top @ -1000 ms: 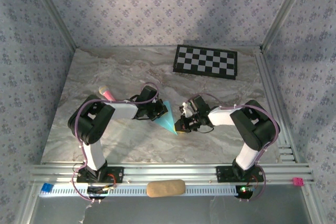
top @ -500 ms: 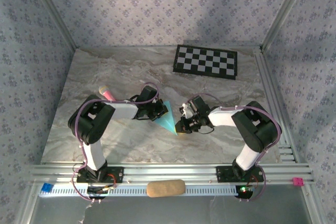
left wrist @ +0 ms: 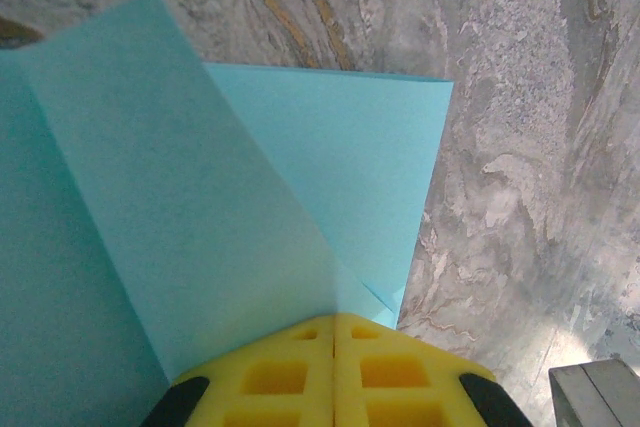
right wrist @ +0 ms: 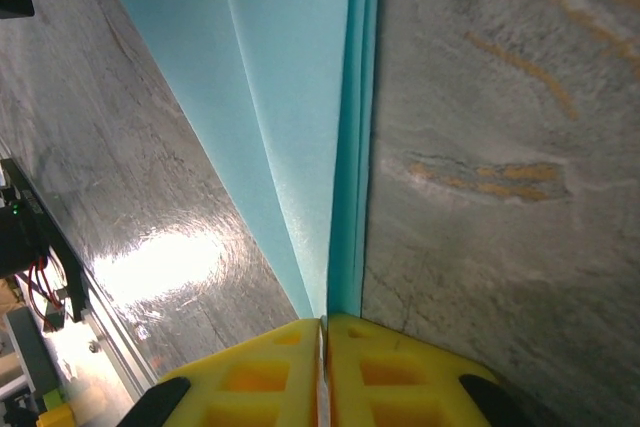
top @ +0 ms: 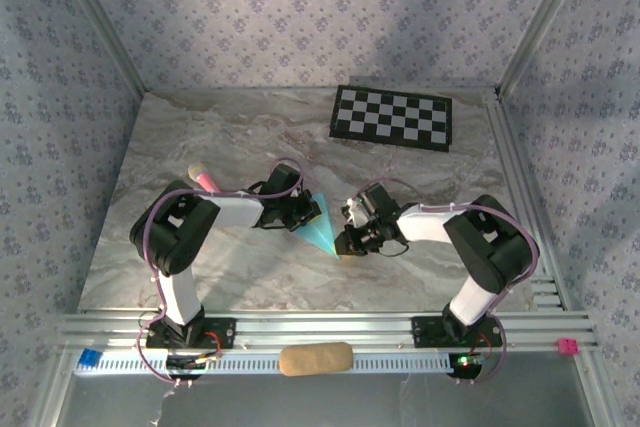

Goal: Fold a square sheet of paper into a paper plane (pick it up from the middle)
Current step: Fourth fold the wing at the center of the table.

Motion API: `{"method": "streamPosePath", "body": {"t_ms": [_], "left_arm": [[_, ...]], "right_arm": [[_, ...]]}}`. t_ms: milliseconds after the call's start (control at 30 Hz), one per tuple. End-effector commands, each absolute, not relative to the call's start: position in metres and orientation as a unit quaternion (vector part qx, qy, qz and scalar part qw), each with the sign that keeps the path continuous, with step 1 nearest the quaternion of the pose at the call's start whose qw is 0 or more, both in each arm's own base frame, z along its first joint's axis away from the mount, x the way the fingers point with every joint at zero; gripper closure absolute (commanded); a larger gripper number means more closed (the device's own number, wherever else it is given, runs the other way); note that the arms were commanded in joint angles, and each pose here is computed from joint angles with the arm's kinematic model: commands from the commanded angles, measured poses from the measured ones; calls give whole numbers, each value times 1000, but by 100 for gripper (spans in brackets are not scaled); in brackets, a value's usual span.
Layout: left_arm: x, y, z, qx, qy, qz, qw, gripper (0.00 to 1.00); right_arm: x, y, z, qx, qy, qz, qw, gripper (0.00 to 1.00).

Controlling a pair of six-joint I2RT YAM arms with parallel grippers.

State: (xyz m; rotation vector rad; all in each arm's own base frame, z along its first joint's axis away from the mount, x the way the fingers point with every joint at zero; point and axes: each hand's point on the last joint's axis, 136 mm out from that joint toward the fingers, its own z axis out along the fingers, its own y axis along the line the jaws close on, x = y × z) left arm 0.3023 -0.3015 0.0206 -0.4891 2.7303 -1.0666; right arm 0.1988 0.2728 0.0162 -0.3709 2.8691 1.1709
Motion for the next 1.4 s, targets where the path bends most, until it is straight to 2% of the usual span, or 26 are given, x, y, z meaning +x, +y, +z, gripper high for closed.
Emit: {"method": "streamPosePath", "body": {"t_ms": [0,400,567,833,1000,1233,1367], "left_arm": [[300,-286,-3,-183,927,-317,81,92],[299,-286,-2,-184,927,-316,82,92],[299,-285,-3,-185,927,-315,82,92],[299,-286,-3,-184,927,-317,81,92],[298,-286,-3,-182,928,-315,81,92],[297,-286,-4,-179,930,-311,79,92],[297,-288,-4,-175,931,-311,80,92]], "right_arm": [[161,242,-10,-104,945,304,-63,88],[153,235,-16,-103,948,291,-73,92],[153,235,-9,-106,948,293,-69,89],[150,234,-16,-105,948,290,-78,93],[156,235,-6,-106,949,291,-63,85],[184,244,34,-99,940,327,7,76],[198,258,52,-105,928,356,32,77]]}}
